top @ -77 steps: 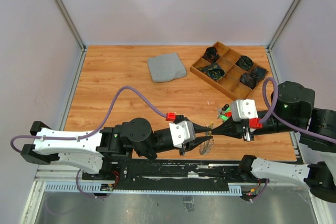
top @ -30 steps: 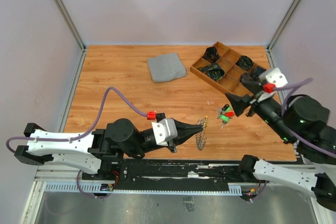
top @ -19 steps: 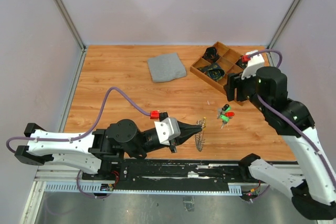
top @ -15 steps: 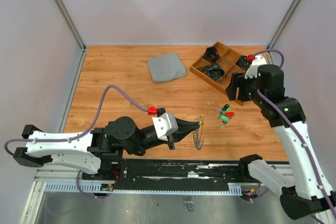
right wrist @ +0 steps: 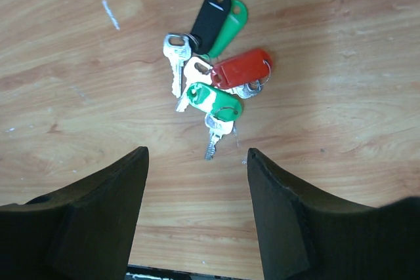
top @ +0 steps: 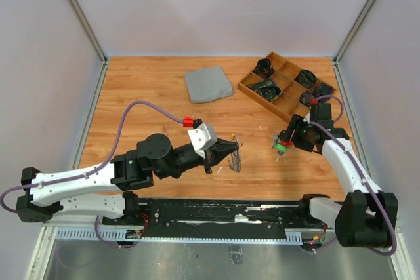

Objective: Put the keys on the keyring

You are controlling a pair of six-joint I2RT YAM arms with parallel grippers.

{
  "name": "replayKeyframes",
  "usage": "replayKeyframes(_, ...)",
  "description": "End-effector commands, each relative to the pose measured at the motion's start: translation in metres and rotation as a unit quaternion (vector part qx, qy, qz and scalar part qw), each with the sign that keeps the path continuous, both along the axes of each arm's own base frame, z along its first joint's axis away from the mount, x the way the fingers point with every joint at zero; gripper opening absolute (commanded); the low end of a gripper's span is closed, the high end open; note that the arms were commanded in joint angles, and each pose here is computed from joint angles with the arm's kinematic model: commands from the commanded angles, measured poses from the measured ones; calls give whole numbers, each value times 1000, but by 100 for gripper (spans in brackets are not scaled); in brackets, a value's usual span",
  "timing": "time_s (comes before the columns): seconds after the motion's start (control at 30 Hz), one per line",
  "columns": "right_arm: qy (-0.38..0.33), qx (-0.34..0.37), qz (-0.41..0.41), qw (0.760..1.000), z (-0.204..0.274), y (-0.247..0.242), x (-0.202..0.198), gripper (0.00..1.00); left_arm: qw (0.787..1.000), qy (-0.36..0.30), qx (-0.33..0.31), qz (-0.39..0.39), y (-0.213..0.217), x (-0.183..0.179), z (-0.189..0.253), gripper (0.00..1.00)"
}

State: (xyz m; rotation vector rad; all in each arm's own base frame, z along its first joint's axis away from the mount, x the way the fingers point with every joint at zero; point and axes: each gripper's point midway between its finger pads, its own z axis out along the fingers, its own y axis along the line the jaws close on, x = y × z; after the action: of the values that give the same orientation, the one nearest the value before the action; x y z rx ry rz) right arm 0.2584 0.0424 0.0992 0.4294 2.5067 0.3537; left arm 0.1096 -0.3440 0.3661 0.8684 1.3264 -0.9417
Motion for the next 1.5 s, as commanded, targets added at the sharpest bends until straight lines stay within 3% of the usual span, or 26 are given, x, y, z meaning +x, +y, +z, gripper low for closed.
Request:
replayKeyframes(0.0, 15, -4, -31, 999, -24, -9, 14, 61, 1000, 4, -20, -16, 6, -5, 9, 1)
replayKeyframes(0.17, 68, 3, -4, 998, -51, -1, 11, 61, 1000, 8, -19, -15, 8, -6, 4, 1)
replayKeyframes(0.67, 125, -102, 23, 987, -86, -3, 5, 59, 1000, 10, -14, -18, 0, -4, -2, 1)
replayKeyframes(1.0, 134, -122, 44, 982, -87, -1, -4, 45, 1000, 15, -12, -17, -3, -4, -4, 1)
replayKeyframes(1.47, 135, -160, 128, 969, -85, 29, -19, 37, 1000, 14, 8, -24, -11, -3, -8, 1)
